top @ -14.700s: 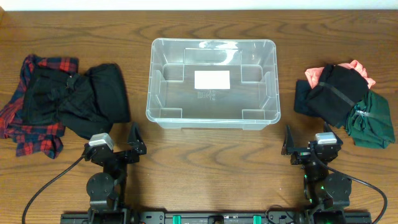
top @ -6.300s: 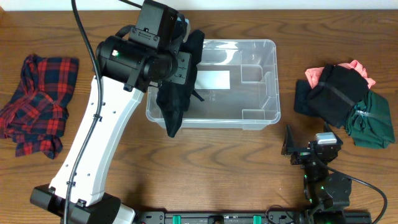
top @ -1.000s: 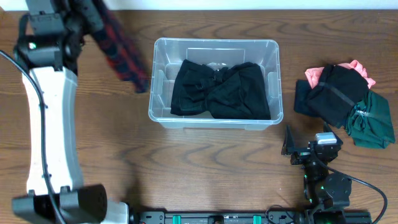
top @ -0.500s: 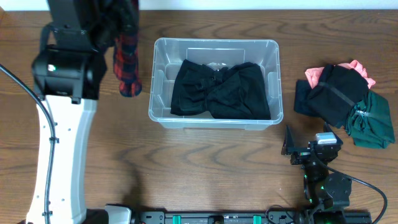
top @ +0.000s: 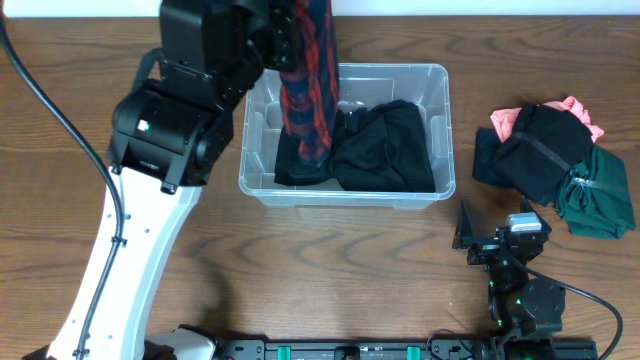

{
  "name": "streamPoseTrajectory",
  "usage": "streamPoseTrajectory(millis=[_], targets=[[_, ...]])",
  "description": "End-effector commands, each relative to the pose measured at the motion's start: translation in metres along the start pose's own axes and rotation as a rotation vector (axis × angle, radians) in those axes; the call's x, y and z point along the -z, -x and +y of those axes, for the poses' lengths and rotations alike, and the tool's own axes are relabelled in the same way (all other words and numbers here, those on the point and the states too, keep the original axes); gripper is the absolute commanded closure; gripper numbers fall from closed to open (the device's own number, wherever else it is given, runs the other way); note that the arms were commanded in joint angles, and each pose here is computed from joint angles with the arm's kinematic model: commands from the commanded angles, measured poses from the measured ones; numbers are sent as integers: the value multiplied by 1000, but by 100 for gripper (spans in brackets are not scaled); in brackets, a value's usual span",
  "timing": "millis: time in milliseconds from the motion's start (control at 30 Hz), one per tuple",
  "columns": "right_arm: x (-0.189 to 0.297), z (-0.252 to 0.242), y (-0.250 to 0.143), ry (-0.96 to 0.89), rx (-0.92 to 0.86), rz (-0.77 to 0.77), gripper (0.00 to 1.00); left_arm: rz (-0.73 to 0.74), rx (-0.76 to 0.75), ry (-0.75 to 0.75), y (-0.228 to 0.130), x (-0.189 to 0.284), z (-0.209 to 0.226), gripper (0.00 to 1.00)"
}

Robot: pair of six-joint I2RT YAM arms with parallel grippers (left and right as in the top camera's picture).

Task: Pack container
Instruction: 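Grasp the red plaid shirt with the left gripper and lift it, then lay the red plaid shirt into the container over the black garment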

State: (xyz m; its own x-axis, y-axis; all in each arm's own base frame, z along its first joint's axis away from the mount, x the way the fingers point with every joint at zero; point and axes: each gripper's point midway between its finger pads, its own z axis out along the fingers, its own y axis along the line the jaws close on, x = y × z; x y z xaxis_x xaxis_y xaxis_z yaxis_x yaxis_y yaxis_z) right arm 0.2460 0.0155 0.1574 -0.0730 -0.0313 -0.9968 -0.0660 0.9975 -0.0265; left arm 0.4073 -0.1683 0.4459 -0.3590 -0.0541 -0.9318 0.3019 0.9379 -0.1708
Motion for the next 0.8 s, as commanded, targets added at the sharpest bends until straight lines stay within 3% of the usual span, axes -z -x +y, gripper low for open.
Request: streamPoseTrajectory(millis=[0, 533, 767], targets=[[0, -2, -1, -8, -4, 1, 1, -81, -19, 21, 27, 25, 0, 94], [0, -2, -1, -8, -4, 1, 1, 186, -40, 123, -48, -34, 21, 94], [0, -2, -1, -8, -4, 1, 1, 227, -43, 130, -61, -50, 23, 94]])
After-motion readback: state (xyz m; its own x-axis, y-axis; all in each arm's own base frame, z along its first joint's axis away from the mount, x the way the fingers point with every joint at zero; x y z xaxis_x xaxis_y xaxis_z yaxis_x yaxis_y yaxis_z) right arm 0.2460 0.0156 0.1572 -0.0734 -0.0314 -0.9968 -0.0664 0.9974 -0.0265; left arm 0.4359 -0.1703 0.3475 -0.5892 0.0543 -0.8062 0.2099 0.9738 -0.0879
